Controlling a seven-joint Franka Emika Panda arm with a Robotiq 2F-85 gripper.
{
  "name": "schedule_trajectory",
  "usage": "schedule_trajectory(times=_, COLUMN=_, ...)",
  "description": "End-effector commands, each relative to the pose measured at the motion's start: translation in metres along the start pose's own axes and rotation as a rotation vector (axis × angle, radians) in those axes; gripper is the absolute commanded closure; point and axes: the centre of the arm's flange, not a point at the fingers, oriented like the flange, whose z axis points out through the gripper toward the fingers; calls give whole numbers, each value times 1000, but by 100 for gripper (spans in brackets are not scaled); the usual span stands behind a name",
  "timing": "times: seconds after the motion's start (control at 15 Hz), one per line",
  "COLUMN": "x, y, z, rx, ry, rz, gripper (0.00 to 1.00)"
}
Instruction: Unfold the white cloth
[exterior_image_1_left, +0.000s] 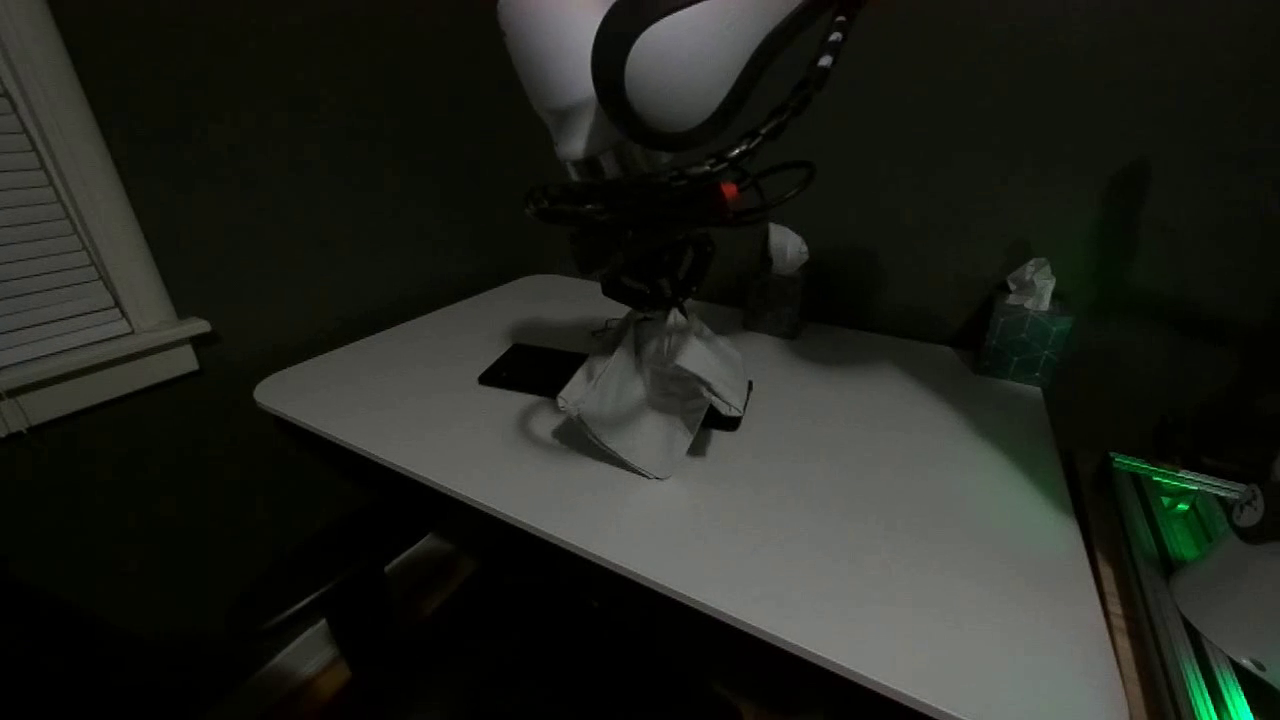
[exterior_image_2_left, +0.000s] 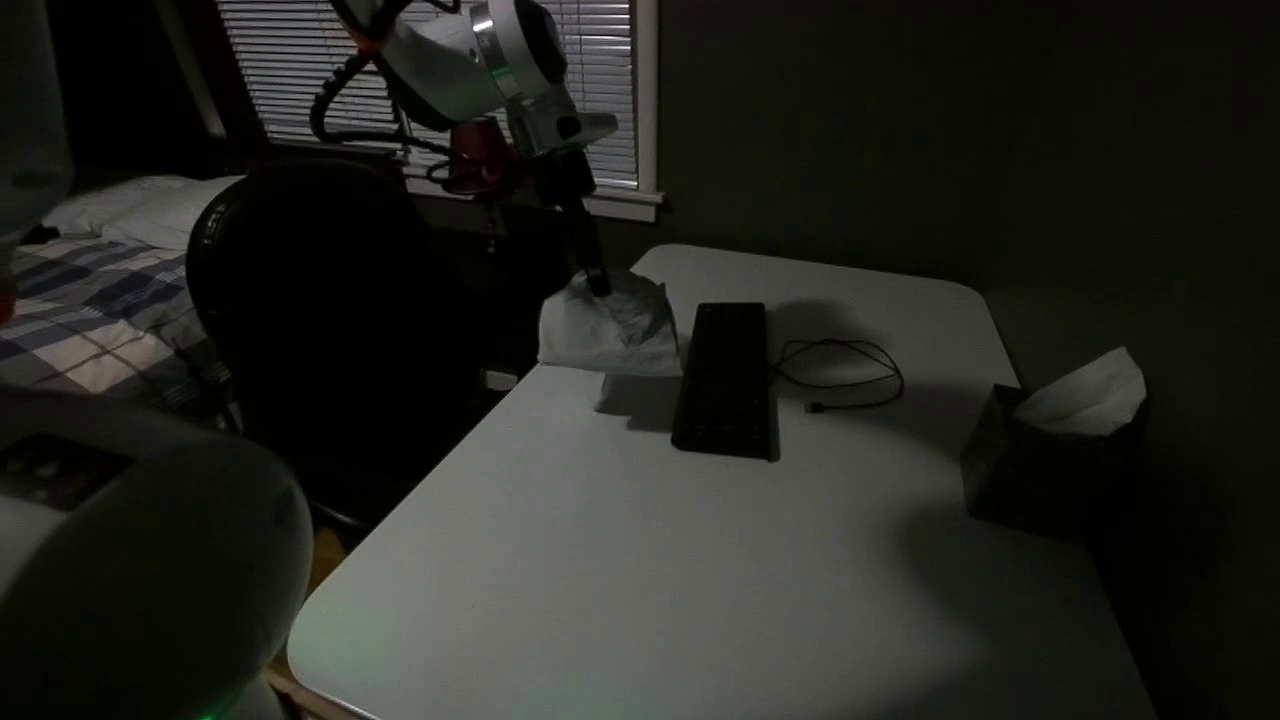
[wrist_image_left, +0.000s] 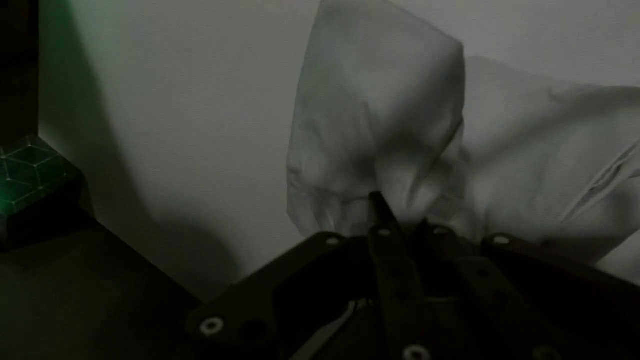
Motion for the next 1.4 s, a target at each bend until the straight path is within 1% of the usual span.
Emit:
schedule_trajectory(times=0.0, x=15, y=3, z=27, rx=-38, ry=-24, rz=-21, gripper=98)
schedule_trajectory(times=0.07, x=18, y=3, z=34, rx=-48, ry=-35, rz=-18, gripper=94)
schedule_trajectory(times=0.13, x=22, y=4, z=43, rx=-69, ry=-35, rz=-17, gripper=68)
schedule_trajectory(times=0.2, x=23, y=4, z=51, rx=-85, ry=-41, rz=-18, gripper=66)
schedule_trajectory(times=0.27, x=24, y=5, z=57, rx=-96, ry=-44, rz=-16, gripper=60)
schedule_trajectory(times=0.33, x=24, y=6, z=63, rx=-104, ry=-60, rz=-12, gripper=52)
schedule_trajectory(times=0.47, x=23, y=6, z=72, rx=-116, ry=-77, rz=-1, gripper=38)
schedule_trajectory(times=0.53, x=22, y=5, z=77, rx=-114, ry=-84, rz=-6, gripper=30)
schedule_trajectory(times=0.67, x=20, y=2, z=86, rx=-101, ry=-88, rz=-12, gripper=16)
schedule_trajectory(times=0.73, x=18, y=-1, z=91, rx=-89, ry=-92, rz=4, gripper=8)
schedule_trajectory(times=0.8, x=16, y=-5, z=96, rx=-76, ry=-115, rz=13, gripper=2)
schedule_trajectory(times=0.87, x=15, y=-9, z=102, rx=-63, ry=-131, rz=40, gripper=0)
schedule_trajectory(times=1.13, x=8, y=-24, z=124, rx=-26, ry=-211, rz=107, gripper=0)
schedule_trajectory(times=1.27, x=6, y=-29, z=137, rx=-25, ry=-243, rz=127, gripper=0)
schedule_trajectory(times=1.33, x=5, y=-31, z=144, rx=-26, ry=-253, rz=136, gripper=5)
